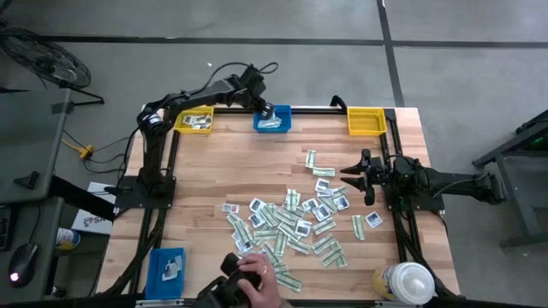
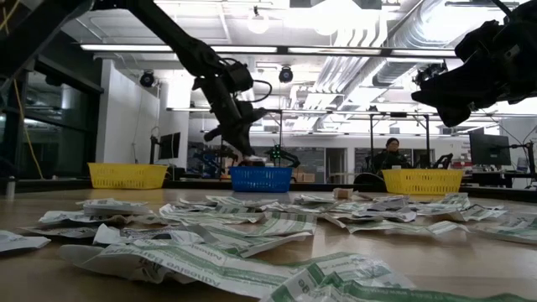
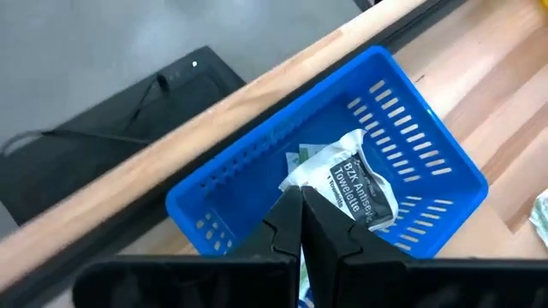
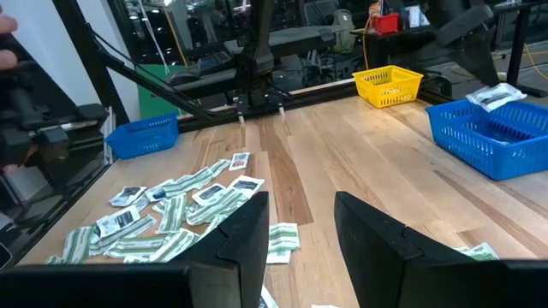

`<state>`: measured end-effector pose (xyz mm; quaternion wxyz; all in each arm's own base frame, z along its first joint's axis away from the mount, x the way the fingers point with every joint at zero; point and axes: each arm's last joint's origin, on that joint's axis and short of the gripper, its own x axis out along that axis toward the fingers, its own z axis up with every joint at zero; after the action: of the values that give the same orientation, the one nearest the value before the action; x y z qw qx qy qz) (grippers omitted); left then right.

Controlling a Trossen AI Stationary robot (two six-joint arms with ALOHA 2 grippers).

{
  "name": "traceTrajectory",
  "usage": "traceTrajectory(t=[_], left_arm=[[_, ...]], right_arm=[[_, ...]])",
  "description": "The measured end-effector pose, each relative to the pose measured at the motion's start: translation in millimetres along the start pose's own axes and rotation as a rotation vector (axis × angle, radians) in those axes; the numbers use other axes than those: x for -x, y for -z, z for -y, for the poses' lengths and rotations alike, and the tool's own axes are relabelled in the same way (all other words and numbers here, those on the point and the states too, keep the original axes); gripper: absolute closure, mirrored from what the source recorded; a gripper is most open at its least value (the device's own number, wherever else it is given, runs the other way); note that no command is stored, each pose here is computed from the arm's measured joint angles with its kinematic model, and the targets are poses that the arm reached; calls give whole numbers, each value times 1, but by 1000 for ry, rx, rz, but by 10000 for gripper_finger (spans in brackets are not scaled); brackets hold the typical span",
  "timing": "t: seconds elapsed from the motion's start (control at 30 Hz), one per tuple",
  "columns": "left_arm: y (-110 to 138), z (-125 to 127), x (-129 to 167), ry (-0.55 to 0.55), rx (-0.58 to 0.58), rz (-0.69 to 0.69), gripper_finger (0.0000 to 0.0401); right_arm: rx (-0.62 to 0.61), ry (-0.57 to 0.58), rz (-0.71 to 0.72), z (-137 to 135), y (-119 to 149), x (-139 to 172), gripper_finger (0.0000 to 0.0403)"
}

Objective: Pick & Place First Aid Supplies
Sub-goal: Put the gray towelette pack into the left yellow bin

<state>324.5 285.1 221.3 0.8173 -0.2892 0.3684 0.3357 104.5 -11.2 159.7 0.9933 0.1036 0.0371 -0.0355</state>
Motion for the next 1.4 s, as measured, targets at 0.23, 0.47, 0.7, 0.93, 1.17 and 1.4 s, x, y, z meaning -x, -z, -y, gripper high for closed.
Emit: traceTrajectory(t=[0.23, 0.47, 0.7, 0.93, 1.17, 1.4], left_arm=[[3, -1, -6, -11, 16, -18, 366], [6, -1, -7, 19, -73, -55, 308], [7, 3, -2, 32, -161, -66, 300], [13, 5, -13, 223, -371, -112, 300], [15, 8, -17, 188, -529, -103, 288], [2, 5, -20, 167, -545, -124, 221]], right_arm=[[0, 0, 0, 0, 0, 0, 274], [0, 0, 0, 0, 0, 0, 274], [0, 1, 1, 0, 0, 0, 274], [0, 0, 0, 0, 0, 0, 274], [0, 0, 0, 0, 0, 0, 274], [0, 0, 1, 0, 0, 0, 274]])
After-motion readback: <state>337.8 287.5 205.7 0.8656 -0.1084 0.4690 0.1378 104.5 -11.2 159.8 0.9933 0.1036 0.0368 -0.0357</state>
